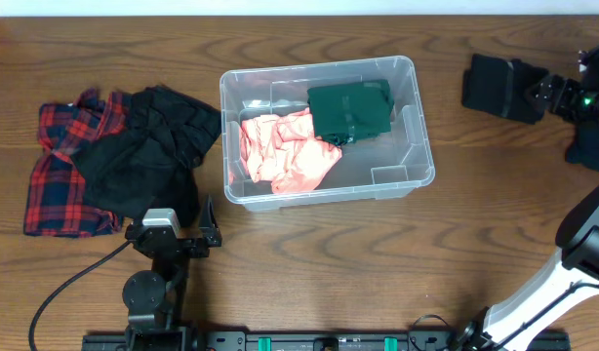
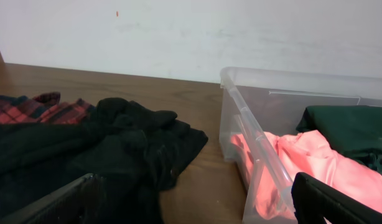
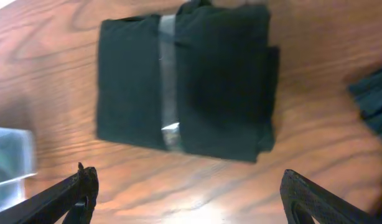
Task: Pack container
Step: 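Move the right gripper to the folded black cloth and grasp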
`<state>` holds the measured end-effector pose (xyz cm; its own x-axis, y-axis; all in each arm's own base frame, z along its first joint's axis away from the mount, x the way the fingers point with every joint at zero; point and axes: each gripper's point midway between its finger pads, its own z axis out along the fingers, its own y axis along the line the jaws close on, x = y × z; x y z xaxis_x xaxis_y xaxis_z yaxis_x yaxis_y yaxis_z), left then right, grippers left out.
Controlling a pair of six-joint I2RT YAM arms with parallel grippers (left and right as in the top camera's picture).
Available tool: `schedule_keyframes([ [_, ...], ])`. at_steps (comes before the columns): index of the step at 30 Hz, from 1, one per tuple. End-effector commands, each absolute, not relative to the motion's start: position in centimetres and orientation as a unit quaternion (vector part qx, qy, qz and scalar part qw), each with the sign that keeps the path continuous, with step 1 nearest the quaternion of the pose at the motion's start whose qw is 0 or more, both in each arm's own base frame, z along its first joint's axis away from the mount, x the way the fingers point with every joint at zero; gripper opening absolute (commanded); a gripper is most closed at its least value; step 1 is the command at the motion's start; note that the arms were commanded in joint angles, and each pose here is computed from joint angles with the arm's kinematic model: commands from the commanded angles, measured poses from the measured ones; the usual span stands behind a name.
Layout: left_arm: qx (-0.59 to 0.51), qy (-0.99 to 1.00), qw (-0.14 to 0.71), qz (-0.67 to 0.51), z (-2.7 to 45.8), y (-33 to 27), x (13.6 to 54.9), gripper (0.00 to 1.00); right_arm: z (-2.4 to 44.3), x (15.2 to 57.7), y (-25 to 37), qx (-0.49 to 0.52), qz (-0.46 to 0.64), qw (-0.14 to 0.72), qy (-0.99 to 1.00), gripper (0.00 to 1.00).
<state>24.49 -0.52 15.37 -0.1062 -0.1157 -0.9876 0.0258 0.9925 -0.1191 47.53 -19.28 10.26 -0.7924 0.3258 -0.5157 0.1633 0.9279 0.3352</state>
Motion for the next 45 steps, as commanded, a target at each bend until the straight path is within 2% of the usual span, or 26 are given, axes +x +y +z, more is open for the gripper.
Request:
schedule_keyframes([
  [1, -0.024, 0.758, 0.65, -0.05, 13.8, -0.6, 24.4, 0.98, 8.8, 47.8, -20.5, 0.104, 0.131, 0.306, 0.937, 0.91],
  [13, -0.024, 0.758, 0.65, -0.05, 13.8, -0.6, 24.4, 0.98, 1.1, 49.9, -22.2, 0.135, 0.133, 0.3, 0.935, 0.85],
  [20, -0.024, 0.758, 0.65, -0.05, 13.8, -0.6, 24.4, 0.98, -1.3, 50.8, -21.2, 0.146, 0.168, 0.302, 0.927, 0.79],
  [22, -0.024, 0.758, 0.65, -0.05, 13.8, -0.6, 24.4, 0.98, -1.4, 51.3, -20.6, 0.149, 0.182, 0.305, 0.923, 0.75],
  [23, -0.024, 0.758, 0.65, -0.05, 13.8, -0.6, 24.4, 0.98, -1.5, 51.5, -20.1, 0.151, 0.188, 0.304, 0.922, 0.7],
  [25, -0.024, 0.758, 0.65, -0.05, 13.8, -0.6, 24.4, 0.98, -1.5, 51.8, -19.5, 0.154, 0.193, 0.304, 0.92, 0.54],
  [30, -0.024, 0.758, 0.65, -0.05, 13.8, -0.6, 24.4, 0.98, -0.8, 52.5, -17.9, 0.154, 0.225, 0.307, 0.912, 0.07],
  [31, -0.024, 0.758, 0.65, -0.05, 13.8, -0.6, 24.4, 0.98, -0.5, 52.5, -17.7, 0.158, 0.232, 0.307, 0.909, 0.01],
  [36, -0.024, 0.758, 0.65, -0.05, 13.8, -0.6, 24.4, 0.98, 3.1, 52.6, -16.8, 0.158, 0.259, 0.32, 0.898, 0.01],
  [45, -0.024, 0.758, 0.65, -0.05, 13.8, -0.6, 24.4, 0.98, 17.7, 49.7, -13.6, 0.138, 0.26, 0.358, 0.886, 0.01],
])
